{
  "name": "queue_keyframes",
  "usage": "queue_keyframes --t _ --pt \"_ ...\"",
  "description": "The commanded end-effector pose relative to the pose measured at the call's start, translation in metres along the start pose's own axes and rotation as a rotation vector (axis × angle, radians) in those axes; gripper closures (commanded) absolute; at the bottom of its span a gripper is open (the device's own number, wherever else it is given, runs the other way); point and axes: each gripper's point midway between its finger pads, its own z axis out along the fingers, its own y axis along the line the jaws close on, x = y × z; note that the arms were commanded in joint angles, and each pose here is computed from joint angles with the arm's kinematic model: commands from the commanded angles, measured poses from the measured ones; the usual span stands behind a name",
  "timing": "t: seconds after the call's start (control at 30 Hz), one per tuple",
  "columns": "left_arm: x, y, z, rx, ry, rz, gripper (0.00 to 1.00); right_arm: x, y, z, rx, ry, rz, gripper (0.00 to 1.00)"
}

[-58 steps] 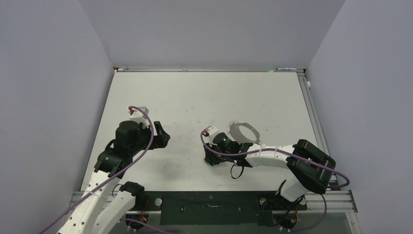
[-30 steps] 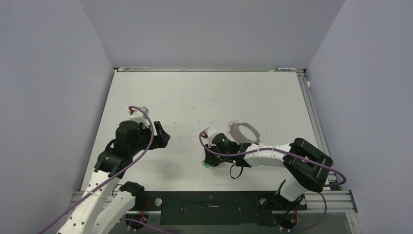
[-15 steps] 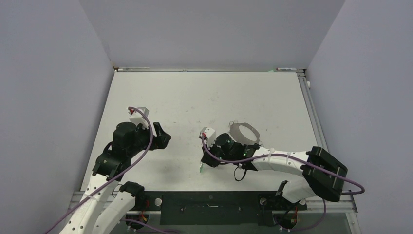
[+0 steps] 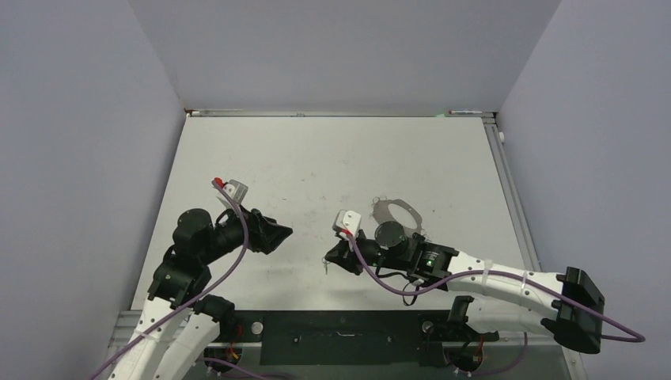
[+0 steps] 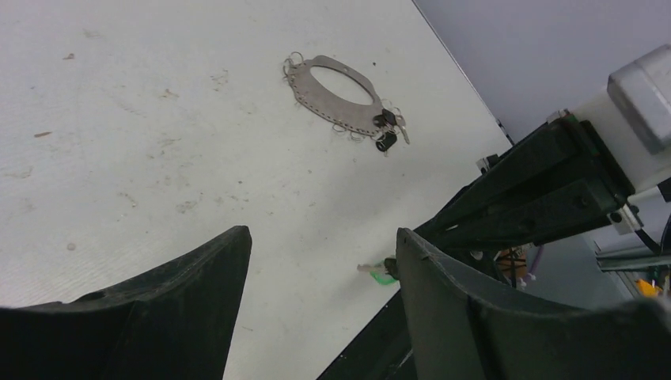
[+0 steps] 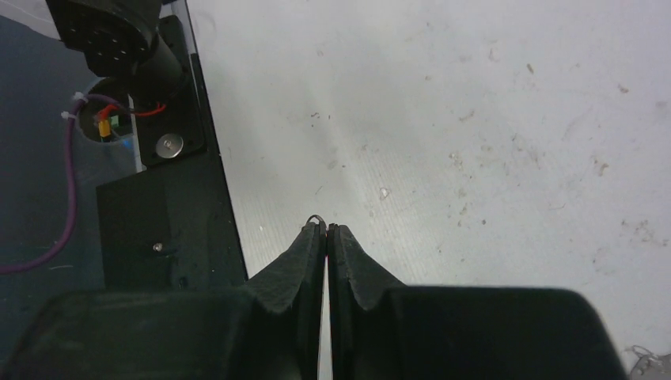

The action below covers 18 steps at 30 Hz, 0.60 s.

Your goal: Put the keys on the keyring

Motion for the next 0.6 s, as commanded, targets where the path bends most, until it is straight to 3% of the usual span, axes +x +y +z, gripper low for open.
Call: queue_keyframes --t 0.0,0.27,0.57 --pt "-0.015 -0.037 -0.003 0.188 -0.069 0.034 0.37 -0.044 0.010 -0.019 -0.032 -0.140 -0.102 0.95" --pt "-0.006 -0.046 0.004 0.207 -0.034 0.043 0.40 -0.069 0.004 -0.037 0.023 -0.233 -0.096 0.95" --pt "0.000 -0.093 0.008 0.356 -0.041 0.194 0.42 -0.077 0.014 -0.048 -0.019 -0.266 -0.090 0.95"
